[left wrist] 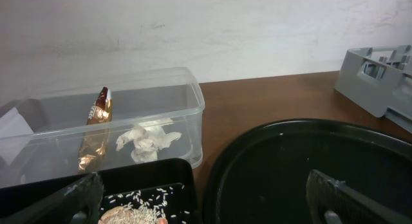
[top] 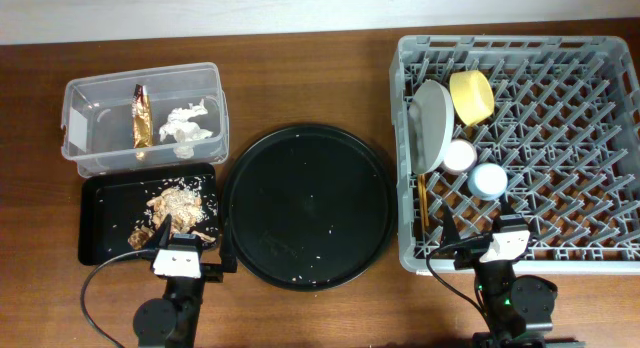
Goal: Sort waste into correct bins and load items into the dishwasher rack
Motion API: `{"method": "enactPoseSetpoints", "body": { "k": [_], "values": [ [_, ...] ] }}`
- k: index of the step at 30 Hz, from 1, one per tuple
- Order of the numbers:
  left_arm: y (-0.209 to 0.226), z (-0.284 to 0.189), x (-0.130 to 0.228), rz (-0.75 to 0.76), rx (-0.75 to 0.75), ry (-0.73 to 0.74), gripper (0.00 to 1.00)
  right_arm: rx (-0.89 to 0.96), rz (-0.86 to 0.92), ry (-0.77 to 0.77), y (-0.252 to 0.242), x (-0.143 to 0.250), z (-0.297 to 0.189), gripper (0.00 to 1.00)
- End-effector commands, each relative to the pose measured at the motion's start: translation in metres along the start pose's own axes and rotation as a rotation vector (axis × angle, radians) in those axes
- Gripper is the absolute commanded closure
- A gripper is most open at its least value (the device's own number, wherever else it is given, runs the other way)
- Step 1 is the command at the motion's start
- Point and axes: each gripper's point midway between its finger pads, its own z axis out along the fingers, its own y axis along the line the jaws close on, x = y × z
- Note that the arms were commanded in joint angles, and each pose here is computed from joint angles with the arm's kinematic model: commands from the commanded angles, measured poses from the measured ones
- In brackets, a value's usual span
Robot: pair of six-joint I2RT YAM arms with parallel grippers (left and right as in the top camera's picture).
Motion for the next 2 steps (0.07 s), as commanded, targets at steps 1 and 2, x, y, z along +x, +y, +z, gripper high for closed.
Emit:
{"method": "enactPoseSetpoints", "body": {
  "k": [1,2],
  "values": [
    [0.0022,0.0001,0.0022,0.019,-0.012,0.003,0.01,0.004,-0.002,0.000,-0.0012,0.0021,0.0003,0.01],
    [0.0022,0.0001,0.0022,0.019,-0.012,0.003,0.01,0.004,-0.002,0.000,-0.0012,0.0021,0.0003,0.01]
  ]
}}
